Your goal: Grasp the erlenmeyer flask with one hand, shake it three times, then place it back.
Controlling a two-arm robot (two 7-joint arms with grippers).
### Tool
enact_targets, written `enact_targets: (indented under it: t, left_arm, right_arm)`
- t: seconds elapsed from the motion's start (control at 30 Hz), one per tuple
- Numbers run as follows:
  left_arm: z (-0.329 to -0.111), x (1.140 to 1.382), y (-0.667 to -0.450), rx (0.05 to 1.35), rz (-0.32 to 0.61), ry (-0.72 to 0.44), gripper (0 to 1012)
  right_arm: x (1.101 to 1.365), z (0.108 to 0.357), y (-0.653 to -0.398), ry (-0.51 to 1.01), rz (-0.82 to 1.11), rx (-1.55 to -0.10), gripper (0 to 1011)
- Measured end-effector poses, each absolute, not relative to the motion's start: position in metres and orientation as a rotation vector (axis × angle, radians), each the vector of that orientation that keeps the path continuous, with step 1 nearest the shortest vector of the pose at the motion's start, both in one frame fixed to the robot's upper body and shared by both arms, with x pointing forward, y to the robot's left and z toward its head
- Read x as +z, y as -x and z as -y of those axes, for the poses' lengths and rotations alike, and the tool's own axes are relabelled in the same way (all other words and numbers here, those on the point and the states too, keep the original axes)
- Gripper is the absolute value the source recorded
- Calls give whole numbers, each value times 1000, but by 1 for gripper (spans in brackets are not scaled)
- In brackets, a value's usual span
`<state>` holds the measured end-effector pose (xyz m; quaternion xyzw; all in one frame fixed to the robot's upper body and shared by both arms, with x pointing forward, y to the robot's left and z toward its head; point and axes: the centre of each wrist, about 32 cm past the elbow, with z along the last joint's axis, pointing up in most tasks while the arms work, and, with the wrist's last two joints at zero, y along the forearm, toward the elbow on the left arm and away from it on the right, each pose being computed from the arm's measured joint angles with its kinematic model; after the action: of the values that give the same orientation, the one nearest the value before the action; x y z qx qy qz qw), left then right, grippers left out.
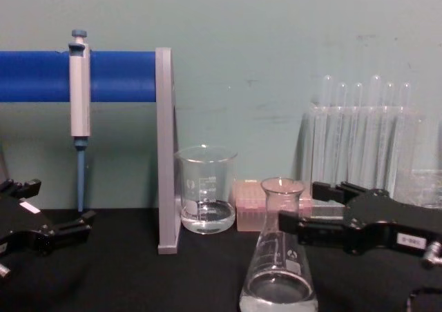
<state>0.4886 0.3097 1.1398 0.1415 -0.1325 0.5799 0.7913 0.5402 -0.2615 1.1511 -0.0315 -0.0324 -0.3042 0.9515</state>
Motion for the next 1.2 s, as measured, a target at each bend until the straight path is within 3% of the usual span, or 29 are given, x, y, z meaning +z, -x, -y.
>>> enact_targets:
  t: [0.33,0.6,0.9,1.2]
  left_arm:
    - [-310,1140,-489,1248,285,-304,1001]
    - [-310,1140,-489,1248,285,-305,1001]
    - [-310,1140,-489,1248,285,-304,1001]
    - [-310,1140,-489,1248,285,-304,1001]
  right_arm:
    - [1157,285,-522,85,50,-658,1000]
    - [1157,305,-513,87,45,-843,1000]
    - [1151,303,-515,81,90,-1053,1000]
    - [1141,292,-524,116,64,-1149,1000]
